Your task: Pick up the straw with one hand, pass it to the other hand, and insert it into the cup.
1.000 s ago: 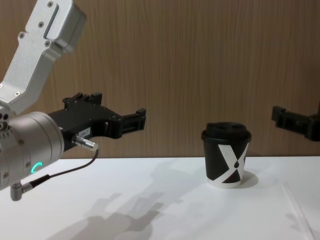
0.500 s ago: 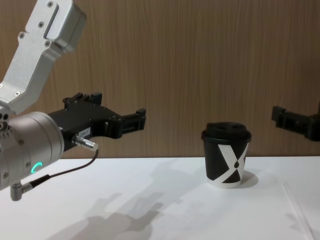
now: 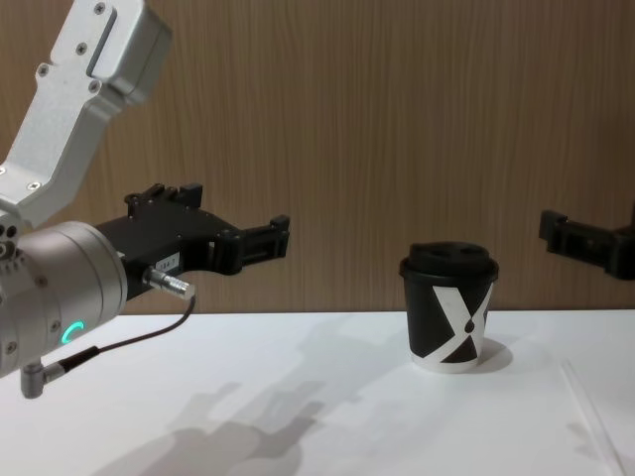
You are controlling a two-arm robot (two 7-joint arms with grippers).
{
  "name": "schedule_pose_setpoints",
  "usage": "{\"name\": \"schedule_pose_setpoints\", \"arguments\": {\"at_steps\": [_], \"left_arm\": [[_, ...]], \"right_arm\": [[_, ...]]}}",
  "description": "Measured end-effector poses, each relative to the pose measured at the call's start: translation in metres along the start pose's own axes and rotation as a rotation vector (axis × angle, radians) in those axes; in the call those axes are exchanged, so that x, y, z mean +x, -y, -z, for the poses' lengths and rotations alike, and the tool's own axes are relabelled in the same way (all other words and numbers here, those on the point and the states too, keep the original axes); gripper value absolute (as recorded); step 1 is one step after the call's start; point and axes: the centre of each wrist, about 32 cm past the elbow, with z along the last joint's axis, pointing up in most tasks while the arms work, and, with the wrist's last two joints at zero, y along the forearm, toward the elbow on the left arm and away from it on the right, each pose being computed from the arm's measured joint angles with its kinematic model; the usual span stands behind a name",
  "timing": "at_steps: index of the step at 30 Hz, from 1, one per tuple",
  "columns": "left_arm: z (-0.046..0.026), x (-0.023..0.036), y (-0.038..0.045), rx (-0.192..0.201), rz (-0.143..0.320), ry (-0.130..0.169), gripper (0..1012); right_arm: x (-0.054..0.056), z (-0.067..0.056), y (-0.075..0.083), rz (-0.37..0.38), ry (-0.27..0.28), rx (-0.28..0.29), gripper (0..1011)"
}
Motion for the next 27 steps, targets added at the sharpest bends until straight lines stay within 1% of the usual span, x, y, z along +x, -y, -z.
{"name": "schedule_pose_setpoints", "arguments": {"at_steps": [19,27], "left_arm": [[0.0,0.0,0.0,0.0,0.0,0.0,1000],[0.0,0.0,0.0,0.0,0.0,0.0,1000]], "right_arm": [[0.0002,0.0001,0.0001,0.0,0.0,0.0,1001],[0.0027,0.0,0.0021,-0.007,0.022,-0.007,1001]]}}
